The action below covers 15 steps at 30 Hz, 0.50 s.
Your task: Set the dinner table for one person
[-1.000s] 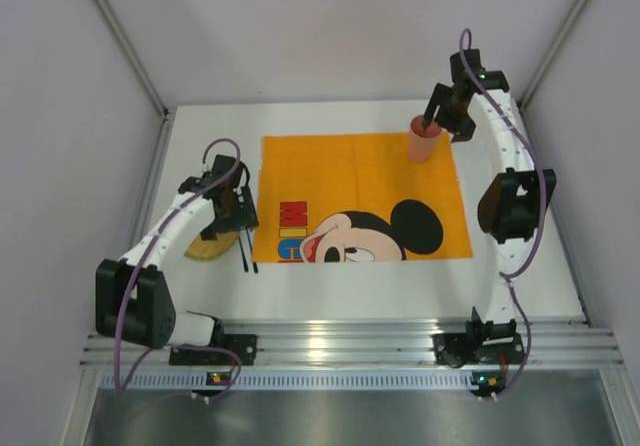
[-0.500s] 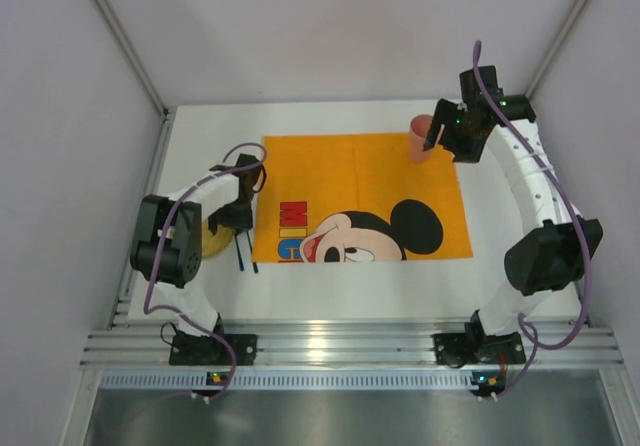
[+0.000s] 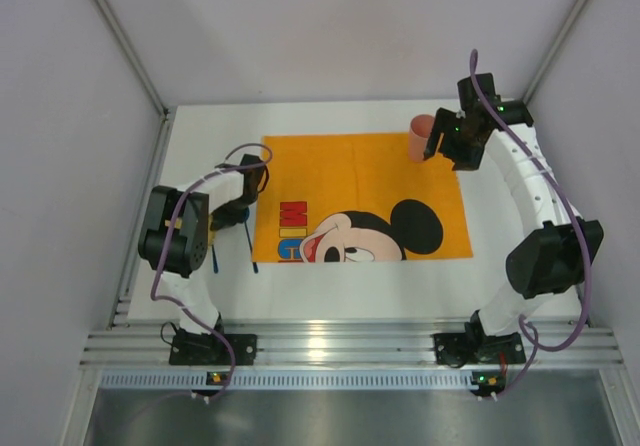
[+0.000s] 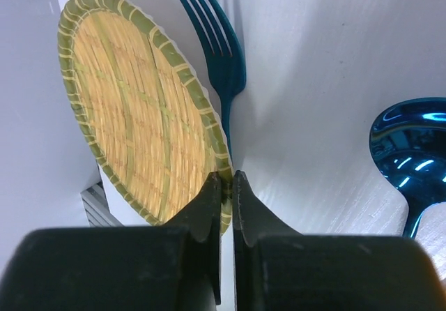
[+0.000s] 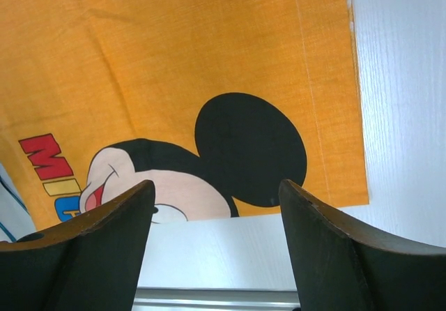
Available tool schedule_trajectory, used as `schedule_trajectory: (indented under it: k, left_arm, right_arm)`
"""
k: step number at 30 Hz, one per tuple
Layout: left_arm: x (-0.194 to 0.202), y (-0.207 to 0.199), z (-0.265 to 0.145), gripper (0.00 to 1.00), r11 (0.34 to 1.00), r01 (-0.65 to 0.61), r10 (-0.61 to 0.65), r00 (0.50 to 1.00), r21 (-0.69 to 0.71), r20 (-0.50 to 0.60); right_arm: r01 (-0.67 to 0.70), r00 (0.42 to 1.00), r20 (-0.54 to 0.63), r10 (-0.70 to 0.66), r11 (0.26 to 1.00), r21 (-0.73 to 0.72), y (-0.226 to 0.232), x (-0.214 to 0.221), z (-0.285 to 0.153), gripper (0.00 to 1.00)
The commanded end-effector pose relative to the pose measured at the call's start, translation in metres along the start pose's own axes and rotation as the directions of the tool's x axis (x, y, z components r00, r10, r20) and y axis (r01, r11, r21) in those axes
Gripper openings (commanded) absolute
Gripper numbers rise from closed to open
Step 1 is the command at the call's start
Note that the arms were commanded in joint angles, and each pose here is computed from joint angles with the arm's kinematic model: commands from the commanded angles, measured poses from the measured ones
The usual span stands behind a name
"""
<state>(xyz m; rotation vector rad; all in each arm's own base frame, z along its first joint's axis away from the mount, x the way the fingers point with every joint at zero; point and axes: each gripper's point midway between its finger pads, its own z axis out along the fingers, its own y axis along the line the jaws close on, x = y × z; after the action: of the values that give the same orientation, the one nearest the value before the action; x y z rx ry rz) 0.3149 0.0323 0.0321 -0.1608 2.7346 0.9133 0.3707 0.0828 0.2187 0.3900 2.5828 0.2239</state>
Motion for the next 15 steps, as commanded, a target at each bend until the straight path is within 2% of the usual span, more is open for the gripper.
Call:
schedule_trajectory:
  k: [1, 9, 15]
  left_arm:
    - [-0.019, -0.001, -0.011, 0.0, 0.997, 0.075, -0.076, 0.996, 0.033, 0.047]
    - [-0.061, 0.023, -0.086, 0.0, 0.995, 0.093, -0.084, 0.97, -0.025, 0.227]
    - [-0.096, 0.007, -0.163, 0.0, 0.998, 0.05, -0.029, 0.925, -0.047, 0.38]
  right_arm:
    - [0.017, 0.999, 0.049, -0.016, 0.999, -0.027, 0.003, -0.006, -0.014, 0.72]
    - [0.016, 0.999, 0.038, -0.015, 1.0, -0.025, 0.004, -0.001, -0.011, 0.71]
    - [0.007, 0.999, 0.05, -0.006, 1.0, -0.019, 0.0, 0.001, -0.017, 0.71]
